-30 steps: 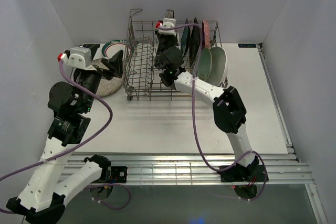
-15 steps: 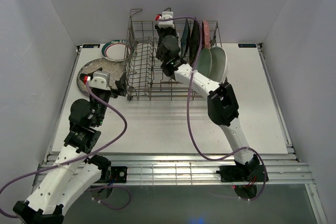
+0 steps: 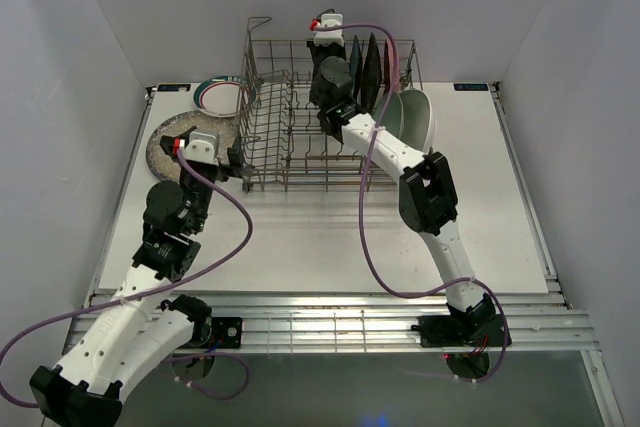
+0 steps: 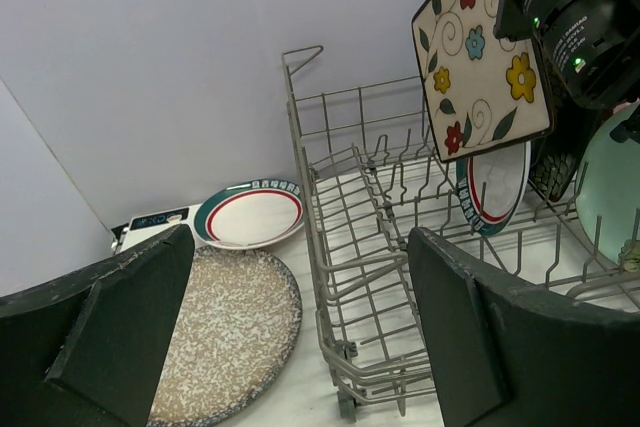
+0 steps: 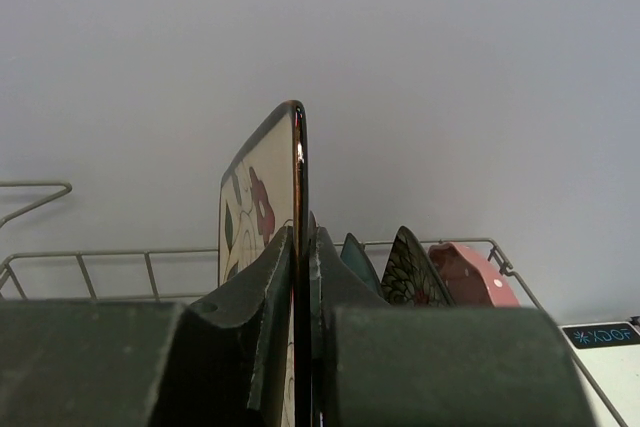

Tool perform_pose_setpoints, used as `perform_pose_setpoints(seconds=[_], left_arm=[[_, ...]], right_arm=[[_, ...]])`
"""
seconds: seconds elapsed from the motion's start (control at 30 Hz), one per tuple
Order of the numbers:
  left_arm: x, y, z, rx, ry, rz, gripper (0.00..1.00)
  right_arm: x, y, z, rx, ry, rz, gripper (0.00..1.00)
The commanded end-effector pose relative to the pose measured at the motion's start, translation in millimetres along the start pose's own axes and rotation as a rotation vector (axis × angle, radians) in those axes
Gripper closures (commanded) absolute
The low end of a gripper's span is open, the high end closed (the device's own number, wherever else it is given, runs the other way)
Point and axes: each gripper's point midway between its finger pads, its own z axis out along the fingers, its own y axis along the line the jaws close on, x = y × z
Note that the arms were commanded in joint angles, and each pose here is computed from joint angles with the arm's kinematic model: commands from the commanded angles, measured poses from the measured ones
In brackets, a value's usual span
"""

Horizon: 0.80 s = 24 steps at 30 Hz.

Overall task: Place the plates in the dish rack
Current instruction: Insert the plate into the dish rack.

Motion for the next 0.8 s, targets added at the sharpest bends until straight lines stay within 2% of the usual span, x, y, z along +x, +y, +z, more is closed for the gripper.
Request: perform_pose_setpoints(seconds=[0.0,0.33,0.77], left_arm=[[2.2,0.9,2.7,-0.01,0.002,0.009,0.02],[11.9,2.7,2.3,-0.026,0.027,0.021,0.02],[16.6,0.6,1.3,-0.015,0.05,0.024,0.02]], right_arm=[[-104.5,-27.4,8.9,0.035,-0.243,0.246,0.92],[-72.1,-12.2,15.9,-0.003,-0.168,0.25,0.92],[-62.9,-8.8,14.4,-0.028,-0.096,0.211,0.92]])
